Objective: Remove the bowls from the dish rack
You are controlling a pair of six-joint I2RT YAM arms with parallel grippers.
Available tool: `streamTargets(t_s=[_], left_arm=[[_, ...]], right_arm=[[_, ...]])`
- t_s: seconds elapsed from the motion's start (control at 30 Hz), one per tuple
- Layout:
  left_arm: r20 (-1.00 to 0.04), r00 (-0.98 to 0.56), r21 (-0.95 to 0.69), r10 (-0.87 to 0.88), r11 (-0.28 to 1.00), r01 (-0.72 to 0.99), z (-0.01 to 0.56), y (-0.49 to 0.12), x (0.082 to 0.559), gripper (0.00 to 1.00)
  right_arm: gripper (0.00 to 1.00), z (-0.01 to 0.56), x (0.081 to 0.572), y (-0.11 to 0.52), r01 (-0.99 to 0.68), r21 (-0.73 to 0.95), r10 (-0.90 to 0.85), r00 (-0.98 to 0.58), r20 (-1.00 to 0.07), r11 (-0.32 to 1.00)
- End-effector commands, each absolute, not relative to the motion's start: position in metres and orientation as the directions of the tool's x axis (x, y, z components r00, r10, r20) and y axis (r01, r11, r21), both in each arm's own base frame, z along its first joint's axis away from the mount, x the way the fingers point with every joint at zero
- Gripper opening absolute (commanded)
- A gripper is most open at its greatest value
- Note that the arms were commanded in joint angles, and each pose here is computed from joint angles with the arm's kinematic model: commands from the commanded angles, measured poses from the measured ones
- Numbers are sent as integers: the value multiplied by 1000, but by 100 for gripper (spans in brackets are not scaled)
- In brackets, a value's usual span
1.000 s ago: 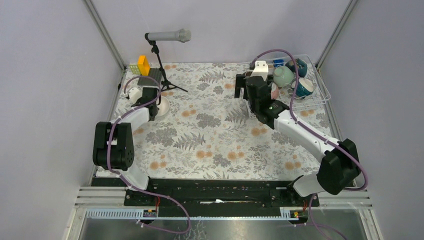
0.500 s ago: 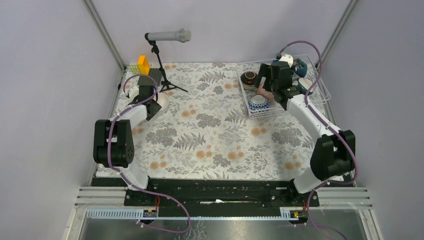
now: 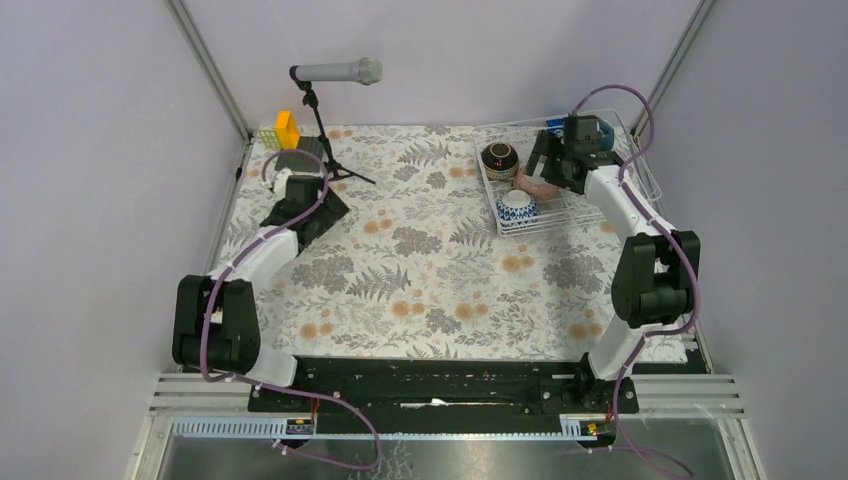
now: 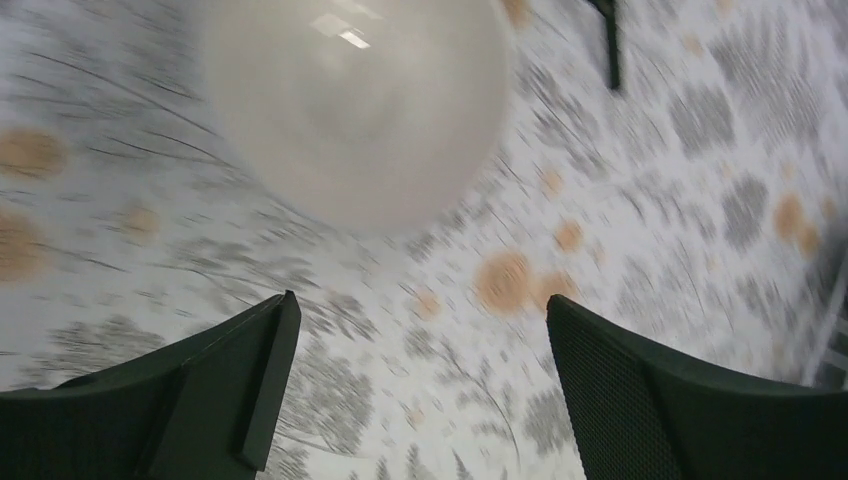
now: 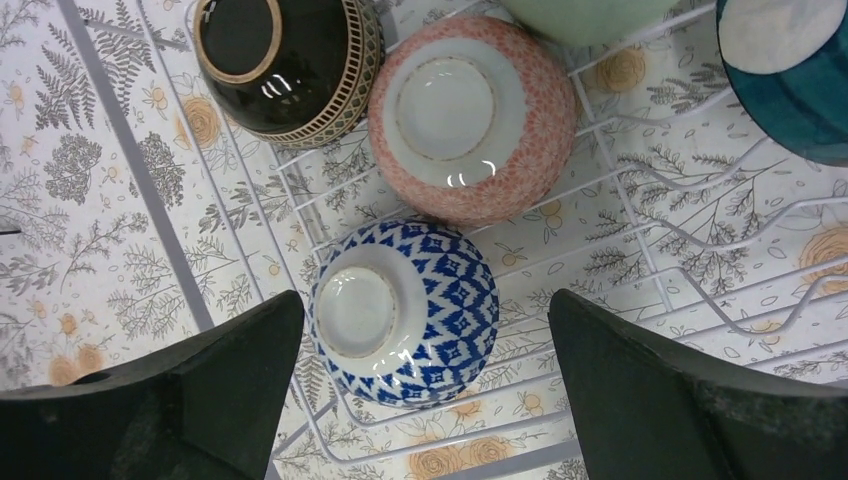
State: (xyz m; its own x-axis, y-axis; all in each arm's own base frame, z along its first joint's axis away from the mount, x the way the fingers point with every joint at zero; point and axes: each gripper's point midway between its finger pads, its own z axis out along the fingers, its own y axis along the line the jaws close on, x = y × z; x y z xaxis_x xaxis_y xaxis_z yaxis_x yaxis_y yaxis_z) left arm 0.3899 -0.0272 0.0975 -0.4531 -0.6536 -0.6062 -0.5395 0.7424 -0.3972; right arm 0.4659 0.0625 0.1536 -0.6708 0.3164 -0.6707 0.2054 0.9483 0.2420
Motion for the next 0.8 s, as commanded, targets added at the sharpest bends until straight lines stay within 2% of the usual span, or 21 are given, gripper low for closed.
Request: streamTargets(t_s=[0.0, 0.17, 0.33, 0.47, 0.77], left_arm=[[-643, -530, -499, -553, 827, -258, 124, -97, 391, 99], [-740, -520, -504, -427, 864, 8, 138, -151, 381, 99], [-802, -471, -496, -368, 850, 179, 144, -190, 364, 99], [-814, -474, -488, -335, 838, 244, 140, -210, 351, 99], [-823, -460, -489, -333, 827, 277, 136, -213, 338, 99]], right_arm=[[100, 140, 460, 75, 203, 359, 387, -723, -573, 911], [100, 122, 456, 79, 231, 394, 415, -769, -487, 890], [100, 106, 452, 79, 249, 396, 422, -791, -444, 884], [100, 97, 449, 77, 241, 414, 418, -809, -414, 878], [100, 73, 448, 82, 250, 442, 423, -835, -352, 861]])
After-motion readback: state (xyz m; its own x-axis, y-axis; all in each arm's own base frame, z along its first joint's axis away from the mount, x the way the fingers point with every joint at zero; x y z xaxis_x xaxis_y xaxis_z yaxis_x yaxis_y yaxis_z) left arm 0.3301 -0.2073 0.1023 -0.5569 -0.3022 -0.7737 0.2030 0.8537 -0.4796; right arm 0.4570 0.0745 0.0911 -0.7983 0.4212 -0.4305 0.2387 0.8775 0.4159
